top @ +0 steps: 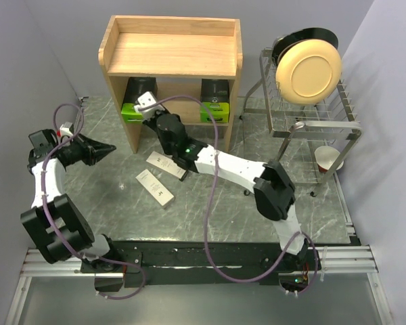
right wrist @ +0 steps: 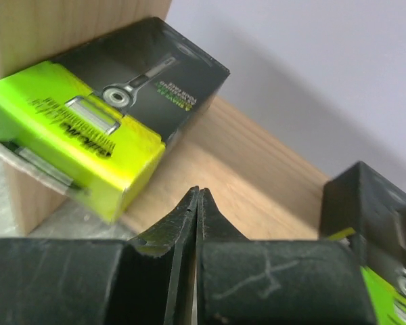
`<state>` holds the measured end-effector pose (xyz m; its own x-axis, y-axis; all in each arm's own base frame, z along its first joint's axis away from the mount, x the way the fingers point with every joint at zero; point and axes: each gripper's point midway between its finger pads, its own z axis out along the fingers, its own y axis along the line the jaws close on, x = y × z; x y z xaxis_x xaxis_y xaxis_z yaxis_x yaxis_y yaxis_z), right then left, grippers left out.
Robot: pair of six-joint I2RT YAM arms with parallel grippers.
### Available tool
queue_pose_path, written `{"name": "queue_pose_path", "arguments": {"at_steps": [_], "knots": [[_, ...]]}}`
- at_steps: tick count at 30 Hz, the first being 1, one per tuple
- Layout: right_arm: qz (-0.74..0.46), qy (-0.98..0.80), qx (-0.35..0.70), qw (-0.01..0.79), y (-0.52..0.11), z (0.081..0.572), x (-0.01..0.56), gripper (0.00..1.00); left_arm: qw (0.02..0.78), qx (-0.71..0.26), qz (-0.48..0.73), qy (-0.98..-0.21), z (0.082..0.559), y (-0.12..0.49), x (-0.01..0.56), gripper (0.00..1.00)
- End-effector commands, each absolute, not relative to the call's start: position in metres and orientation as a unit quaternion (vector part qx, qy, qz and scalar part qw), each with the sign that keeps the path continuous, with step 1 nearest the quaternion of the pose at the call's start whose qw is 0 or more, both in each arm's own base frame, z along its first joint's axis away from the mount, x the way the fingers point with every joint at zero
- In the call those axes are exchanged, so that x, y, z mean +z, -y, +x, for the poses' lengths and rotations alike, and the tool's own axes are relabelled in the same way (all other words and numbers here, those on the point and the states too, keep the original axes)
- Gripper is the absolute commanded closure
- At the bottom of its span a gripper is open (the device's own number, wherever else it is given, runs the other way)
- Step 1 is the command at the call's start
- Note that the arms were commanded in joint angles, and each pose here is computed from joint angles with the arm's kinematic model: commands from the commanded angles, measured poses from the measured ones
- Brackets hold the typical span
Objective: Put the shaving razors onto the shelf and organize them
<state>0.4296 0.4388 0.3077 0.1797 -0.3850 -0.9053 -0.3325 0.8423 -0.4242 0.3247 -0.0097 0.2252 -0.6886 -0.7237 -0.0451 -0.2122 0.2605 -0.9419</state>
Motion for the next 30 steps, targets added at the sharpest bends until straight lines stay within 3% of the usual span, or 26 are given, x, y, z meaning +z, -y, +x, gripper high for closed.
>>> {"name": "queue_pose_path", "arguments": {"at_steps": [1,3,6,7,10,16,24,30], "knots": [[-0.259,-0.625,0.039,0.735,-0.431,0.380,0.364,0.97,0.311,-0.536,-0.261,-0.740,0.365,0.012,0.258,0.99],[-0.295,-0.633,0.052,0.714,-0.435,0.358,0.350,0.96,0.300,-0.546,-0.260,-0.737,0.373,0.020,0.261,0.99],[-0.350,-0.657,0.107,0.659,-0.444,0.328,0.326,0.65,0.295,-0.561,-0.245,-0.734,0.386,0.035,0.263,0.99],[-0.356,-0.669,0.127,0.640,-0.444,0.320,0.318,0.49,0.297,-0.569,-0.238,-0.729,0.393,0.042,0.266,0.99],[-0.409,-0.686,0.165,0.578,-0.437,0.289,0.292,0.33,0.297,-0.577,-0.242,-0.721,0.407,0.048,0.266,0.99],[-0.429,-0.716,0.202,0.512,-0.425,0.258,0.253,0.27,0.303,-0.581,-0.284,-0.700,0.435,0.047,0.264,0.99],[-0.437,-0.722,0.190,0.502,-0.427,0.262,0.237,0.25,0.294,-0.600,-0.295,-0.683,0.458,0.052,0.263,0.98],[-0.458,-0.716,0.202,0.486,-0.441,0.259,0.230,0.19,0.268,-0.601,-0.286,-0.696,0.431,0.055,0.267,0.94]]}}
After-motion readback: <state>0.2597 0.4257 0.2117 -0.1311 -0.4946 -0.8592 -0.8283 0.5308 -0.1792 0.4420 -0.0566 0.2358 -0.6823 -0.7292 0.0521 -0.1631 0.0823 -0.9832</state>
